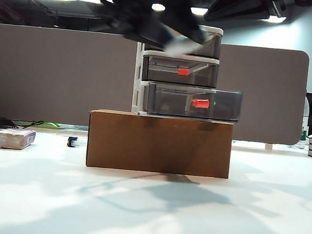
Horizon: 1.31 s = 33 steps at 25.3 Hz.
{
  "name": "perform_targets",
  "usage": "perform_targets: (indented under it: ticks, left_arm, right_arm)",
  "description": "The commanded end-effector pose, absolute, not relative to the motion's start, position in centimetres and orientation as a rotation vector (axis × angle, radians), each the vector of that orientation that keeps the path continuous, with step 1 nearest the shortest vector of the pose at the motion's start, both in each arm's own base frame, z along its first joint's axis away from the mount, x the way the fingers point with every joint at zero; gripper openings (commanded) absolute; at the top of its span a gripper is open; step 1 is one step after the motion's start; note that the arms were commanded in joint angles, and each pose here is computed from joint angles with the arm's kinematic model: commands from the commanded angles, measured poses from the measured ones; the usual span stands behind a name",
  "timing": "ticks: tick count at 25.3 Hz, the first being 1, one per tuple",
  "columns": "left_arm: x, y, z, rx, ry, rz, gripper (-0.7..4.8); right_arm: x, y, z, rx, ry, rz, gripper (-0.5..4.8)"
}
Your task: Open the third layer of the drawer on the table, pick up the earphone case on the table and put it in, and finally close the drawer.
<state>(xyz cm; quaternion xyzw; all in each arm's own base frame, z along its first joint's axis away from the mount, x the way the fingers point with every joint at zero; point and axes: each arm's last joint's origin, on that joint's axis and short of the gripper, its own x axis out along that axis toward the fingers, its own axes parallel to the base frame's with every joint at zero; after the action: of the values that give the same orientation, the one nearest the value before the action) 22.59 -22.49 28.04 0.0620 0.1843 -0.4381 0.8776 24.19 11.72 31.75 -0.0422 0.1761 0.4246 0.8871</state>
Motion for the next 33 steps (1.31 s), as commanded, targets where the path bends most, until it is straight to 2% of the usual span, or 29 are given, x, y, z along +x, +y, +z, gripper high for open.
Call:
perform_targets:
  ticks: [1,7,10,11,12,13,16,19,20,22,24,26,28,33]
  left_arm:
    - [23.8,-24.8,26.9,0.149,0.4,-0.919,1.13]
    - [24.3,-25.8,24.6,0.195,0.482,-0.876,1.14]
    - [24.3,-25.7,24.3,0.226,0.499,-0.87,1.33]
    - [24.2,-25.7,24.3,0.232,0.498,-0.871,1.66]
    - [24.3,-25.7,24.3,0.232,0.498,-0.871,2.37]
    - [24.2,-25.7,24.3,0.232,0.499,-0.871,2.58]
    - [24.2,-25.6,24.3,0.235,0.507,-0.87,3.08]
    - [23.6,-25.1,25.0,0.252,0.58,-0.86,3.07]
    - [23.1,-24.6,25.5,0.266,0.617,-0.857,2.81]
    - [20.5,-22.7,27.7,0.325,0.673,-0.884,1.07]
    - [19.2,-21.8,28.8,0.343,0.664,-0.944,0.57]
    - [17.9,-21.4,29.8,0.276,0.682,-1.171,-0.06]
    - [18.1,-21.5,29.3,0.261,0.697,-1.207,-0.06]
    - [19.7,-22.5,25.8,0.27,0.764,-1.145,-0.06]
  right_arm:
    - [23.9,11.6,32.6,-0.092,0.321,0.882,-0.06]
    - [23.5,11.4,33.0,-0.093,0.304,0.882,-0.06]
    - [23.4,11.4,33.2,-0.093,0.295,0.882,-0.06]
    - [23.3,11.4,33.2,-0.093,0.292,0.882,-0.06]
    - [23.3,11.4,33.2,-0.093,0.292,0.882,-0.06]
    - [23.3,11.4,33.2,-0.093,0.292,0.882,-0.06]
    - [23.3,11.4,33.2,-0.093,0.293,0.882,-0.06]
    - [23.3,11.4,33.2,-0.093,0.292,0.882,-0.06]
    - [23.4,11.4,33.2,-0.093,0.288,0.882,-0.06]
    - [23.4,11.4,33.5,-0.094,0.26,0.882,-0.06]
    - [23.5,11.5,33.7,-0.095,0.236,0.882,-0.06]
    - [23.8,11.6,34.1,-0.097,0.18,0.873,-0.06]
    - [24.3,11.7,34.5,-0.095,0.149,0.841,-0.06]
    - [26.1,12.4,35.4,-0.096,0.161,0.835,-0.06]
